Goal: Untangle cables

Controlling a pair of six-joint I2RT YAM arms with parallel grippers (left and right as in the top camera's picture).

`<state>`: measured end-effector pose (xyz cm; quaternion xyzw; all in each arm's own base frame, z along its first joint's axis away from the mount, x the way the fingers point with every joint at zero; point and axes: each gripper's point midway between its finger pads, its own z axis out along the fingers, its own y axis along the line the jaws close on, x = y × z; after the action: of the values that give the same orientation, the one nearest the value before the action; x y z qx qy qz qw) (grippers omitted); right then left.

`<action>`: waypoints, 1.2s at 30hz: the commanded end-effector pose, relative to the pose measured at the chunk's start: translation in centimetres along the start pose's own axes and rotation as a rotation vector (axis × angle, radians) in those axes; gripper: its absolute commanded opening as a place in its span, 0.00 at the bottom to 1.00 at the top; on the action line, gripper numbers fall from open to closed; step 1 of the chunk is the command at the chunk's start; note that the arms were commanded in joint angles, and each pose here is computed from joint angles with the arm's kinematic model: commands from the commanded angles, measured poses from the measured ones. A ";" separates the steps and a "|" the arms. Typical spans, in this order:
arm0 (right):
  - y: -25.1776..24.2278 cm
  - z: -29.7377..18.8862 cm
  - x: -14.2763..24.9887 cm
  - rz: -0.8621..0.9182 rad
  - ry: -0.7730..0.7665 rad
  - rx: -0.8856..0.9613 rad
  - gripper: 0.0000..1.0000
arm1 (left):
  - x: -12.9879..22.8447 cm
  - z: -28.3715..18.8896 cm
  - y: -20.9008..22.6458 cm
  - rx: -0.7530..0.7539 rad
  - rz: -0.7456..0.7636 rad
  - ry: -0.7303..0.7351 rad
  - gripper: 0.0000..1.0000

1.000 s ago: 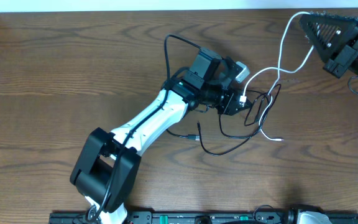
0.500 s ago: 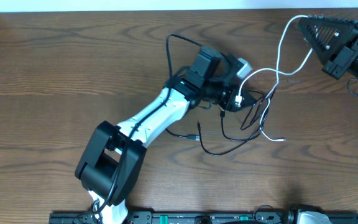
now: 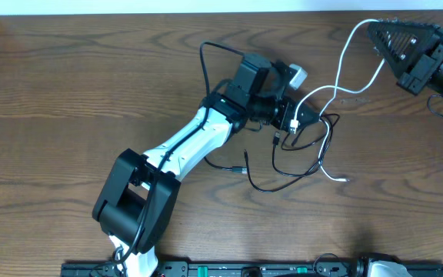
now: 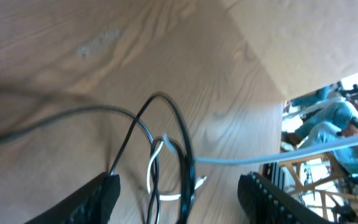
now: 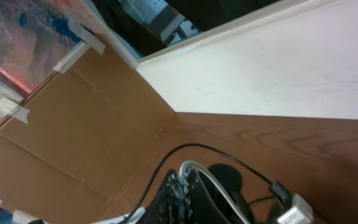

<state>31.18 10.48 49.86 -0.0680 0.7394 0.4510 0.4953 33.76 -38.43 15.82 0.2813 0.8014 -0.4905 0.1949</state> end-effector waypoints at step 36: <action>-6.5 -8.8 -11.8 -0.060 -0.431 0.205 0.29 | -0.7 -7.3 6.3 -0.580 -0.038 -0.056 0.07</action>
<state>34.20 -5.46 57.64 0.1210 0.6284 0.3848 0.6651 37.26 -29.79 6.29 0.1673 0.9420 -0.2242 0.1854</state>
